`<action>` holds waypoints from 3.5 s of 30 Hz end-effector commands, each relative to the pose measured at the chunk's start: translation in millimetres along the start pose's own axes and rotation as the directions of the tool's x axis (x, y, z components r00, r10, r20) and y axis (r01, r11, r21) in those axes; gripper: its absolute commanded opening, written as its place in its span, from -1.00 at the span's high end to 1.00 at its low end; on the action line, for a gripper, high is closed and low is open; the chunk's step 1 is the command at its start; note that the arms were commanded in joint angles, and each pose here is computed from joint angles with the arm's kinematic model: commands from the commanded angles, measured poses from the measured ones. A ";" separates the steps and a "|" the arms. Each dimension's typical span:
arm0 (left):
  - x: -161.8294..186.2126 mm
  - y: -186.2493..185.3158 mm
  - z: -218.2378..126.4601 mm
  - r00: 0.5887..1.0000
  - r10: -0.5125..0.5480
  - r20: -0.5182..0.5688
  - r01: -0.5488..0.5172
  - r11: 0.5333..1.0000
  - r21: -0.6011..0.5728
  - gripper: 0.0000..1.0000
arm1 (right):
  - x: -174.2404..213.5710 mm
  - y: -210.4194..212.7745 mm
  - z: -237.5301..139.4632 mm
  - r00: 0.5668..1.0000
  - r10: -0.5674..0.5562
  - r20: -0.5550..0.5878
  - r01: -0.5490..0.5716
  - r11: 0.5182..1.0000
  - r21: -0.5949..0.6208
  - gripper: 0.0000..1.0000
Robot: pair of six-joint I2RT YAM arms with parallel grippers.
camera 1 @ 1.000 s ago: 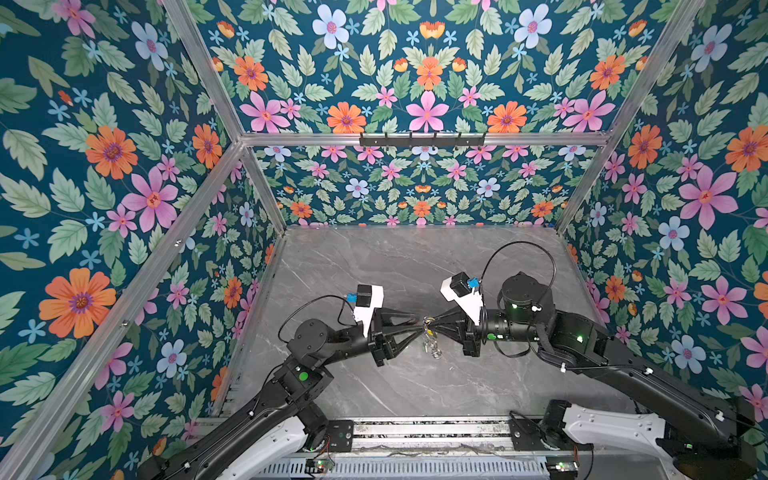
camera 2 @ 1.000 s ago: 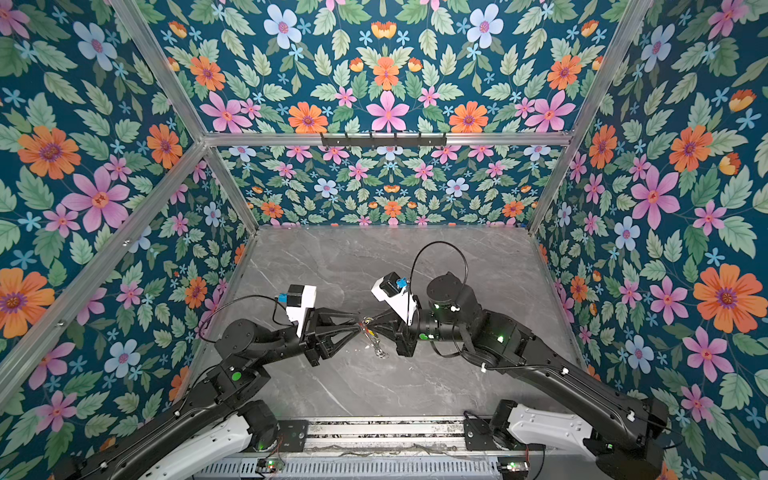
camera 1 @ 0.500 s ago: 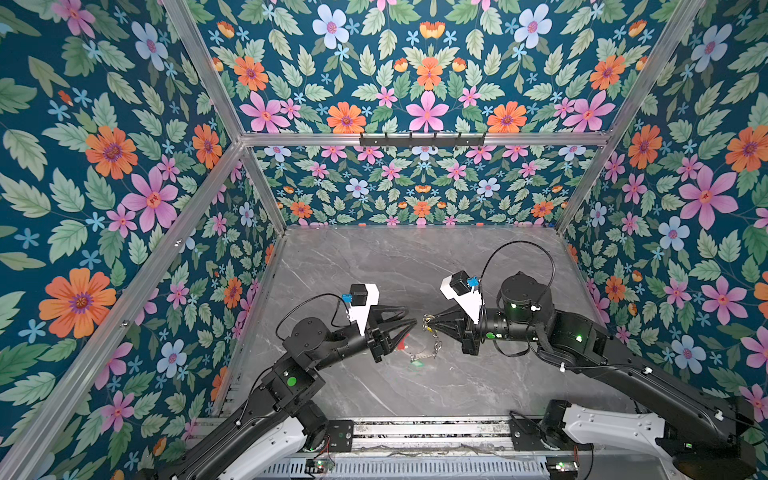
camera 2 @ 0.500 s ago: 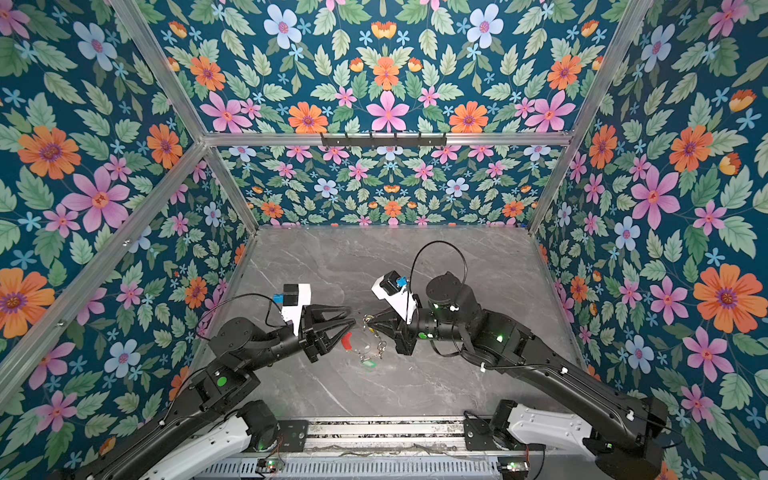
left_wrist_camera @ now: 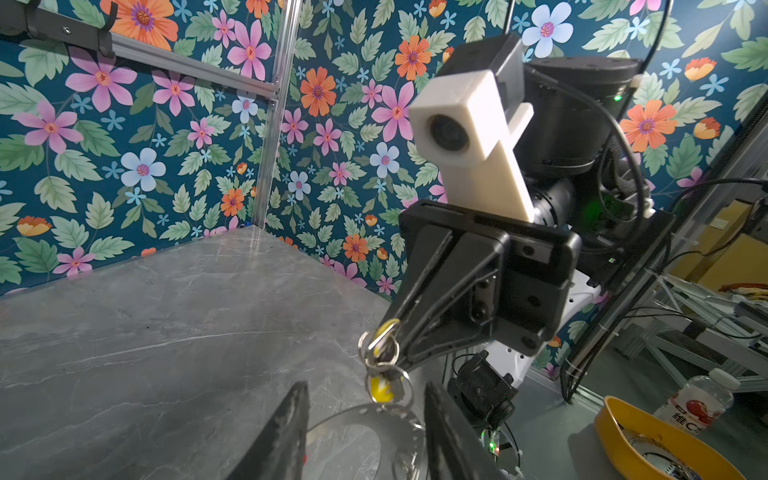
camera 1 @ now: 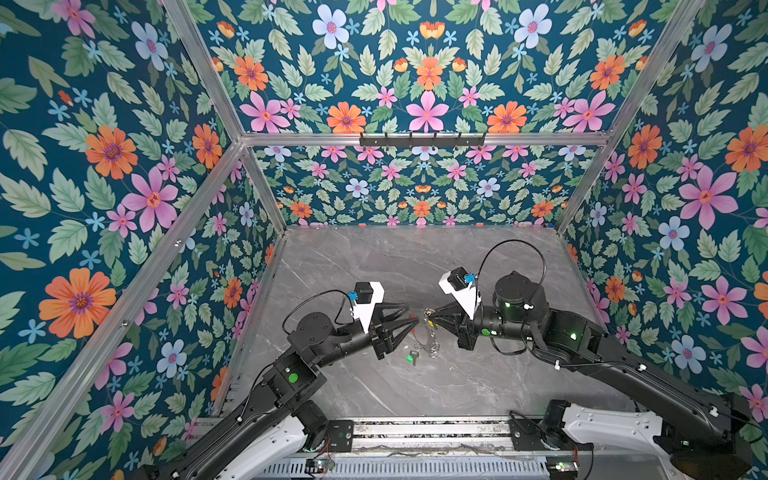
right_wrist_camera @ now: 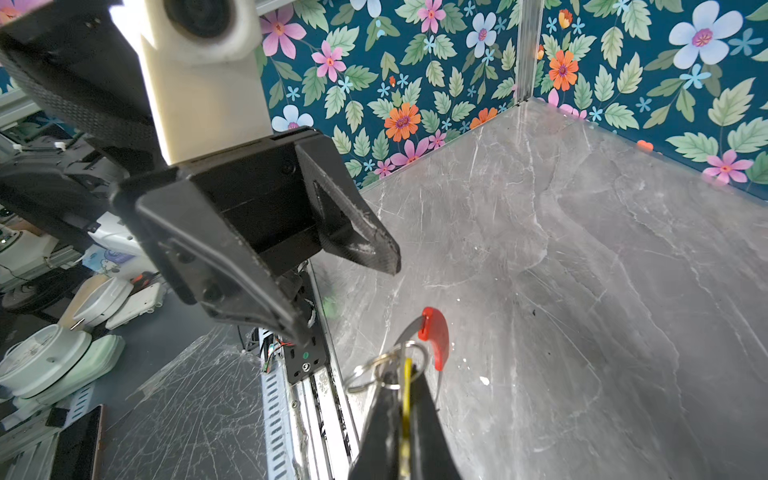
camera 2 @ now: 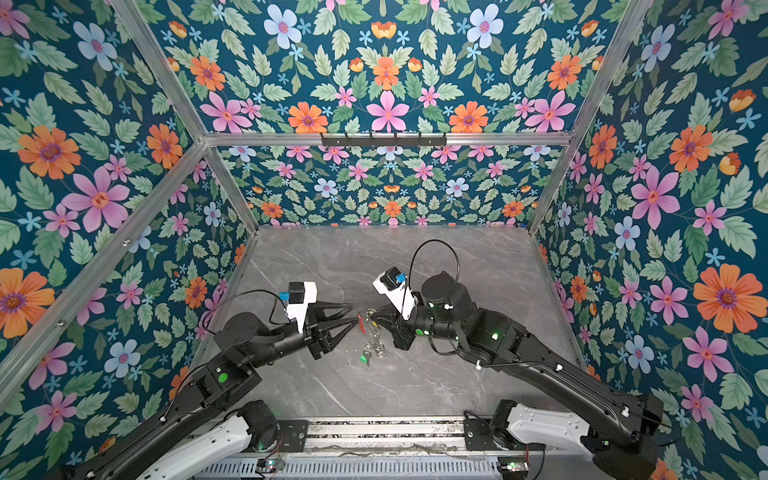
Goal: Remove the keys from the keyring
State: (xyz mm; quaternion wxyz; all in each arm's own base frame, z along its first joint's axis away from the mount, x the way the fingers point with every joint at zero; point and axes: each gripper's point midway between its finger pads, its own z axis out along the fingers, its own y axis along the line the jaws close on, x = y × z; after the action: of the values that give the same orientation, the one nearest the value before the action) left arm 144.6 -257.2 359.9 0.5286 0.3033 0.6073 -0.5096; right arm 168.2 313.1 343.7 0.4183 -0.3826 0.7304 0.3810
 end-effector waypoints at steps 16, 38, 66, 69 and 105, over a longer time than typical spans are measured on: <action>15.5 8.8 14.4 0.997 0.026 -0.070 -0.030 0.999 -0.046 -0.05 | -5.6 -8.3 8.3 1.000 0.019 0.007 -0.020 0.999 0.042 1.00; 19.4 12.6 20.4 0.994 0.062 -0.092 -0.070 0.994 -0.087 0.53 | -5.1 -9.4 9.2 1.000 0.020 0.005 -0.020 0.999 0.047 1.00; 18.2 12.1 23.2 0.993 0.073 -0.090 -0.081 0.993 -0.081 1.00 | -10.7 -4.6 3.4 1.000 0.019 0.018 -0.019 0.999 0.030 1.00; 13.4 7.4 20.8 0.994 0.083 -0.067 -0.087 0.994 -0.063 1.00 | -9.5 -6.4 2.0 1.000 0.017 0.021 -0.018 0.999 0.042 1.00; -16.0 -24.9 9.3 0.984 0.130 0.120 -0.140 0.987 0.083 1.00 | 21.4 11.3 -17.8 0.999 0.028 0.023 -0.026 0.997 -0.070 0.18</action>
State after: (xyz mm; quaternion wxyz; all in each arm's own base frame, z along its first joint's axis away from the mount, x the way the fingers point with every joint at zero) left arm 135.3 -271.8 369.1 0.5726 0.3347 0.5547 -0.5023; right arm 142.5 304.6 329.2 0.3915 -0.3893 0.7170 0.4256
